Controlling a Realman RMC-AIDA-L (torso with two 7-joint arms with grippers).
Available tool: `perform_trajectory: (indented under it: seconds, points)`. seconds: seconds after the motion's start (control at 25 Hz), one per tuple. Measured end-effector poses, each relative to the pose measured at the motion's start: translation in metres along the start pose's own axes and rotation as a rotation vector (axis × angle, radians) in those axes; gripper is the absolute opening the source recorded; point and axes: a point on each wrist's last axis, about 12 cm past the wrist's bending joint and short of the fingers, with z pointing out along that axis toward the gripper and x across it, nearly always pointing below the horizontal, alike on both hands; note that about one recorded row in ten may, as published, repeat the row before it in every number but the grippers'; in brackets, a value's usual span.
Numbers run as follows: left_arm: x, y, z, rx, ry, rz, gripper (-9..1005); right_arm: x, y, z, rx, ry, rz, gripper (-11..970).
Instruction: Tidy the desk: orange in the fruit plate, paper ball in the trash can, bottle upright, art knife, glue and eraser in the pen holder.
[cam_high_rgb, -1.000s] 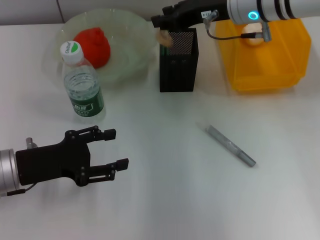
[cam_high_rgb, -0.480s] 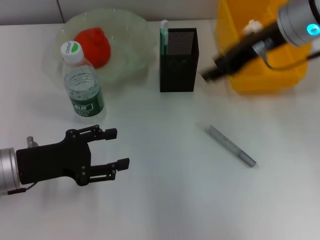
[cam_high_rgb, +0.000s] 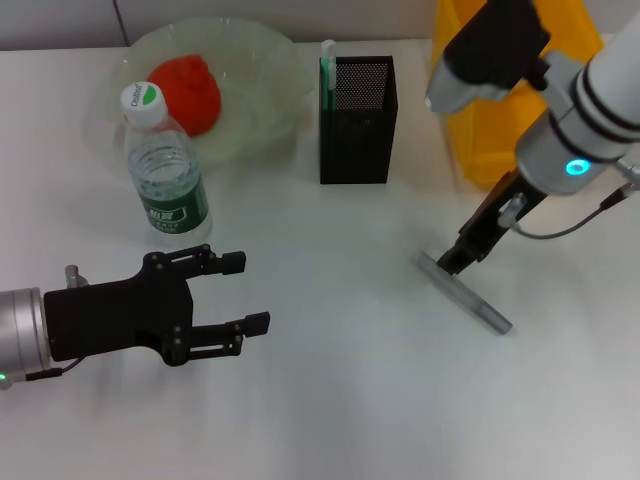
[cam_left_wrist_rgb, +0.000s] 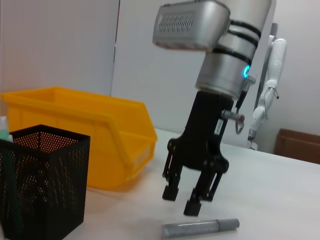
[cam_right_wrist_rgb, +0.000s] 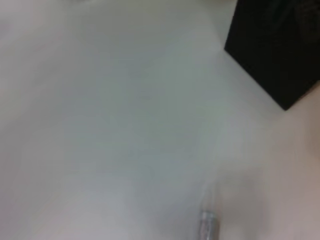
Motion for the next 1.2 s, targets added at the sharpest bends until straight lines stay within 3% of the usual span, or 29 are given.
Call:
perform_trajectory:
  seconds: [0.28, 0.6, 0.8, 1.2]
  points:
    - [0.001, 0.000, 0.000, -0.008, 0.004, -0.004, 785, -0.005, 0.010, 0.010, -0.026, 0.001, -0.032, 514]
    - [0.003, 0.000, -0.001, -0.017, 0.003, -0.006, 785, -0.006, 0.011, 0.018, -0.014, 0.010, -0.043, 404]
    - [0.003, 0.000, -0.001, -0.017, 0.004, -0.006, 785, -0.008, 0.011, 0.020, -0.014, 0.016, -0.043, 225]
    - [0.002, 0.000, -0.001, -0.018, 0.001, -0.003, 785, -0.007, 0.008, 0.015, -0.008, -0.014, -0.048, 143]
